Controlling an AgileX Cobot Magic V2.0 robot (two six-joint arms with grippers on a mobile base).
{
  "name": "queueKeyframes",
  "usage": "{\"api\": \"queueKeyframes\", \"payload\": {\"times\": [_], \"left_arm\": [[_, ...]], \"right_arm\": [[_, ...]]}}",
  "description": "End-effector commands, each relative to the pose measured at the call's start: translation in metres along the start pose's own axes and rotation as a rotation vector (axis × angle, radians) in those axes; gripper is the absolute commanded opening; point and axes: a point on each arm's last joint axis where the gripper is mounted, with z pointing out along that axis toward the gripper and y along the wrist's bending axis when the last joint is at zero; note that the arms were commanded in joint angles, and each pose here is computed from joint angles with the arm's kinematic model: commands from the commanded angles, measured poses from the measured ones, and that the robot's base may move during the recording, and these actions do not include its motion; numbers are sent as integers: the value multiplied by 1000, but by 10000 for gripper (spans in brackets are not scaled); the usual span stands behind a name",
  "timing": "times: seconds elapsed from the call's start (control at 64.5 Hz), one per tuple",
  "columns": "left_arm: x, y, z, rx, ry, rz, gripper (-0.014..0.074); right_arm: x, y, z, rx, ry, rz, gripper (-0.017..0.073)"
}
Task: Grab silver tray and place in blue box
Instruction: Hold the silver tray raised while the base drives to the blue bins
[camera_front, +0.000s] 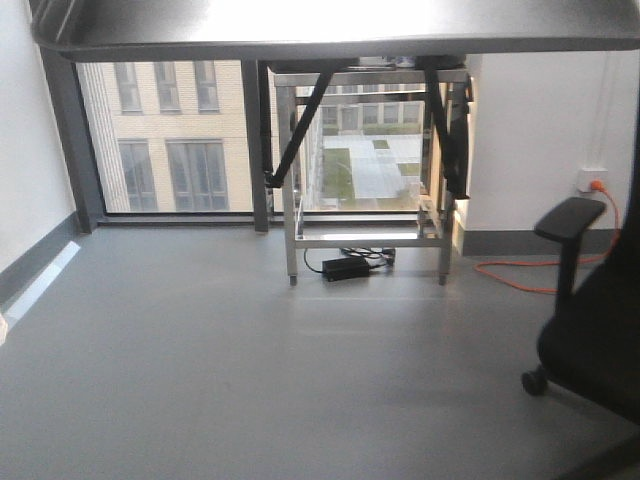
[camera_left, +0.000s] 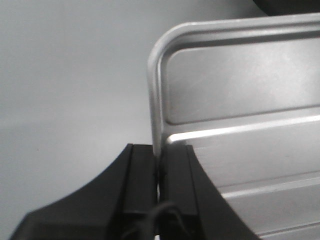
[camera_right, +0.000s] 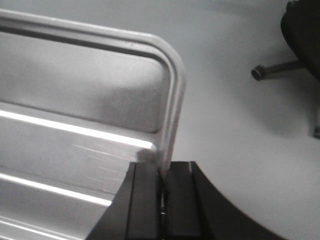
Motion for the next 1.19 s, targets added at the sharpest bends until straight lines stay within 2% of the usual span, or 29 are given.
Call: {"api": "queueKeyframes", "payload": {"times": [0.0,1.178], "left_arm": [[-5,4,-16,-9,-59,36,-98],[-5,4,-16,-9,-59,36,-98]], "right_arm": [[-11,-7,-15,21,-111,-31,56],[-11,-7,-15,22,-110,-31,56]]}}
